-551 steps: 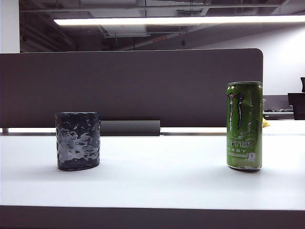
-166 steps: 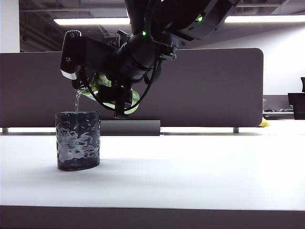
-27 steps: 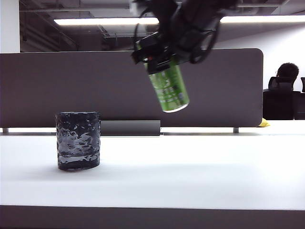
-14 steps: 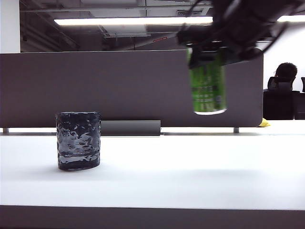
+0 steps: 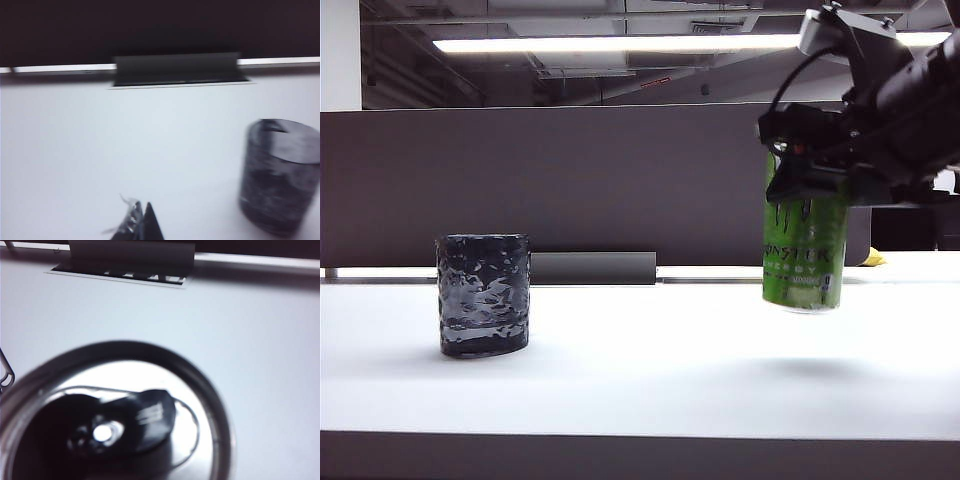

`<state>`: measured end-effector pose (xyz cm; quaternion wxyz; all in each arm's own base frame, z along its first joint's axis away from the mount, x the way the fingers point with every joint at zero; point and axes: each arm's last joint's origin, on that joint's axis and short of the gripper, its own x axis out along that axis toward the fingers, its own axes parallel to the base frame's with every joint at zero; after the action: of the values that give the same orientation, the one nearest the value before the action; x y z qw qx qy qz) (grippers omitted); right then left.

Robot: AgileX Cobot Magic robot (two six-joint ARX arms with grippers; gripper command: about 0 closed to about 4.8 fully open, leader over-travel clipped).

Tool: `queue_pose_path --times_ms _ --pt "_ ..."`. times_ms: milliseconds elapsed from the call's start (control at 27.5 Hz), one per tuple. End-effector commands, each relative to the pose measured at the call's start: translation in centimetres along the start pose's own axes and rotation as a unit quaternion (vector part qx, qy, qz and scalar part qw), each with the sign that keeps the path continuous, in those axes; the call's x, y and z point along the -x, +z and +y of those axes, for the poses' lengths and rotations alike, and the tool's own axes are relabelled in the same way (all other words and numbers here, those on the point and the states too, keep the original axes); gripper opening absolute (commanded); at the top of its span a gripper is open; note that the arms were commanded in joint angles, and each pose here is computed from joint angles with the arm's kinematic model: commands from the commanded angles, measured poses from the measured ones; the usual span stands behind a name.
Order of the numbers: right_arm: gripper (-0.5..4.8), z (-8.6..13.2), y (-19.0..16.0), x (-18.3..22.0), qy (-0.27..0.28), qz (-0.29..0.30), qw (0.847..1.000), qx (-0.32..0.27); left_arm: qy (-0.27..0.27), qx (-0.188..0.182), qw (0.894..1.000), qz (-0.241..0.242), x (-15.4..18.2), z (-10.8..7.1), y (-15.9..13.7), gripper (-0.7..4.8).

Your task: Pick up the metal can, pour some water into the cup, then place the can back on the table.

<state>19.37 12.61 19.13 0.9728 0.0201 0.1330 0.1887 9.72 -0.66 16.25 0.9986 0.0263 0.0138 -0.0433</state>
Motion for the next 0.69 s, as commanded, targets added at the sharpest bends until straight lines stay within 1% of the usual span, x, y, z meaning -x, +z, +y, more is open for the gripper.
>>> queue_pose_path --times_ms 36,145,436,691 --pt "2.06 -0.1 0.5 0.2 0.002 -0.044 0.999 -0.016 0.031 0.001 1.0 -0.005 0.0 0.6 0.1 -0.05" --pt "2.06 -0.2 0.2 0.3 0.0 -0.038 0.999 -0.015 0.05 0.001 0.999 -0.004 0.1 0.9 0.1 -0.05" --pt "2.06 -0.3 -0.9 -0.5 -0.007 -0.011 1.0 -0.011 0.048 0.001 0.999 -0.004 0.1 0.9 0.1 -0.05" --pt "2.06 -0.3 -1.2 -1.0 -0.006 -0.013 1.0 -0.012 0.048 0.001 0.999 -0.004 0.1 0.9 0.1 -0.05"
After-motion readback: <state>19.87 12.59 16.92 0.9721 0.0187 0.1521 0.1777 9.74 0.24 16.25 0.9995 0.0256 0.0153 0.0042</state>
